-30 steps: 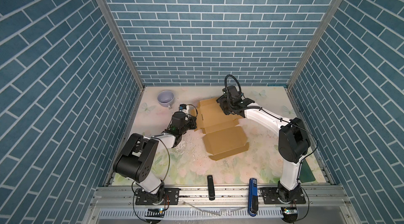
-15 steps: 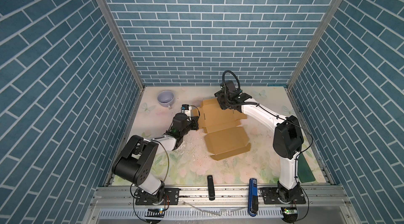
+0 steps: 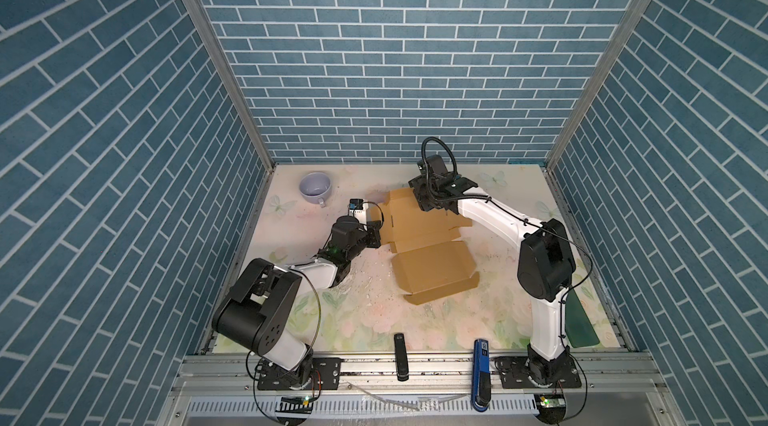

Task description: Fold the paper box

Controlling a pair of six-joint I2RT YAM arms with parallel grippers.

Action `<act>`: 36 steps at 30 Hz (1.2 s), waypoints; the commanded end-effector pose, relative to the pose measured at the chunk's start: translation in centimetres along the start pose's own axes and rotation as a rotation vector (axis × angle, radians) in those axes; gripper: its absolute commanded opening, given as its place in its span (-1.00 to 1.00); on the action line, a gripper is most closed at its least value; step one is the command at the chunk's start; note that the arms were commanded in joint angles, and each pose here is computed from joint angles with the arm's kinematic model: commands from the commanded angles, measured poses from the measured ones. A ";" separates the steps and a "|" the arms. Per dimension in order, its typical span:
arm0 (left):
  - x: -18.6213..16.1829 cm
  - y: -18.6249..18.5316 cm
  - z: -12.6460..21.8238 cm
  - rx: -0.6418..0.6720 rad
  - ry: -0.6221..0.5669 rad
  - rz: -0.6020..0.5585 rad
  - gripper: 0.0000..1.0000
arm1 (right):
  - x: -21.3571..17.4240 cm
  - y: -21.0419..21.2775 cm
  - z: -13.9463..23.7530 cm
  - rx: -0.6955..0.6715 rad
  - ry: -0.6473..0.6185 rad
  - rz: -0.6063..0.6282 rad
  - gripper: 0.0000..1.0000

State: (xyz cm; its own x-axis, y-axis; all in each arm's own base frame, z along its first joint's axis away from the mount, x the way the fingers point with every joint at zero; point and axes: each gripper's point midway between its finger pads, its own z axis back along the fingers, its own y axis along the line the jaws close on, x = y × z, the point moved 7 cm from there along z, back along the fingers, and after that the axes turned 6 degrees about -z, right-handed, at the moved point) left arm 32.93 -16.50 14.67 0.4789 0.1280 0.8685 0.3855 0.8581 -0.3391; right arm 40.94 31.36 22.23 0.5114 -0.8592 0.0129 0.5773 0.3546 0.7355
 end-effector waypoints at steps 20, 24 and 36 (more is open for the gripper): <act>1.8 -0.5 0.0 0.026 -0.068 -0.034 -1.00 | 0.4 -1.9 -0.4 -0.023 0.002 -0.070 -0.37; 2.2 -0.5 0.0 0.030 -0.076 -0.037 -1.00 | 0.5 -2.6 -0.1 -0.031 -0.001 -0.081 -0.39; 2.5 -1.8 -0.1 0.000 -0.077 -0.066 -1.00 | 0.6 -3.3 -0.3 -0.016 -0.013 -0.112 -0.41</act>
State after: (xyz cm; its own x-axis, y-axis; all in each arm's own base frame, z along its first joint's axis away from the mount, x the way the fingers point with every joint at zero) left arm 33.07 -17.03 15.00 0.4645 0.1025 0.8796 0.3783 0.8752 -0.3017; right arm 39.93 30.47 20.17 0.4775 -0.8776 -0.0426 0.6078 0.2949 0.7373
